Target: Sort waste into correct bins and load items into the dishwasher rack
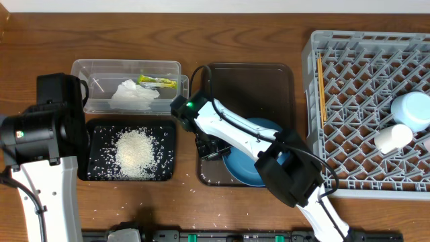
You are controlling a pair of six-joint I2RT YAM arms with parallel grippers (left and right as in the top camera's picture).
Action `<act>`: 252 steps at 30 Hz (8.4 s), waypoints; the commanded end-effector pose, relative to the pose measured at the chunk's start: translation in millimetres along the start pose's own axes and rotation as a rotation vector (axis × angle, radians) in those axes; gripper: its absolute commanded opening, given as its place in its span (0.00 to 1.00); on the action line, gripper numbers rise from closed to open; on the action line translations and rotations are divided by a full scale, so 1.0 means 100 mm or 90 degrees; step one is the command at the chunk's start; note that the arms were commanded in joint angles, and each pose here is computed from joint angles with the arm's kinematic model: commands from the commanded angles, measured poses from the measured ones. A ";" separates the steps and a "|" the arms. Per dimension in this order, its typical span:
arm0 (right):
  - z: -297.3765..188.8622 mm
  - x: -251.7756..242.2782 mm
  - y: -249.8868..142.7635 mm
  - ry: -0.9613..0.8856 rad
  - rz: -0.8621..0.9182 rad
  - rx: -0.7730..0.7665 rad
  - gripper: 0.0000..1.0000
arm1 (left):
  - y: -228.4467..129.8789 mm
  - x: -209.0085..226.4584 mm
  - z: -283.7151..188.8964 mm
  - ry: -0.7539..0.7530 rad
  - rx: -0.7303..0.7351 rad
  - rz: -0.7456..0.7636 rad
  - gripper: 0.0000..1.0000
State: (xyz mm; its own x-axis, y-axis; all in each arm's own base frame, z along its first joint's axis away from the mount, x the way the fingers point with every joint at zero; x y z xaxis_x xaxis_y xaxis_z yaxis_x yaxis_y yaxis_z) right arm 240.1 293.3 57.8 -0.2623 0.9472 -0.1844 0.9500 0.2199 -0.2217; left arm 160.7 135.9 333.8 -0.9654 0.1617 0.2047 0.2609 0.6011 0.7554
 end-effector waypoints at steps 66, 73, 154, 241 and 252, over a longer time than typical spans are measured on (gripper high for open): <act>-1.67 -4.06 1.05 0.788 0.019 -0.687 0.01 | 0.01 0.03 0.00 0.009 -0.004 0.005 0.89; -1.46 -4.30 0.99 0.811 0.138 -0.625 0.01 | 0.01 0.03 0.00 0.009 -0.004 0.004 0.89; -2.23 -3.07 -1.64 0.367 0.238 -0.461 0.99 | 0.01 0.03 0.00 0.009 -0.004 0.004 0.89; -0.68 -2.26 -1.16 0.192 -0.029 -1.194 0.99 | 0.01 0.03 0.00 0.009 -0.004 0.004 0.89; -0.52 -2.31 -1.10 0.175 0.014 -1.146 0.99 | 0.01 0.03 0.00 0.009 -0.004 0.004 0.89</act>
State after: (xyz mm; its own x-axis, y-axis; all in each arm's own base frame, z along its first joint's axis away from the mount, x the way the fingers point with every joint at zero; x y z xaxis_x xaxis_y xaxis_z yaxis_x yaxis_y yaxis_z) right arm 204.6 63.1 178.6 -0.4092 0.9124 0.0025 -0.0122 -0.0083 0.9999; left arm 160.7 135.9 333.7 -0.9652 0.1619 0.2054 0.2615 0.6010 0.7552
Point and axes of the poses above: each gripper's point midway between its finger pads, its own z axis out along the fingers, its own x axis along the line the jaws close on, y = z × x, the point moved 3 cm from there along -z, back along the fingers, and after that the axes turned 3 degrees about z, right-handed, at the moved point
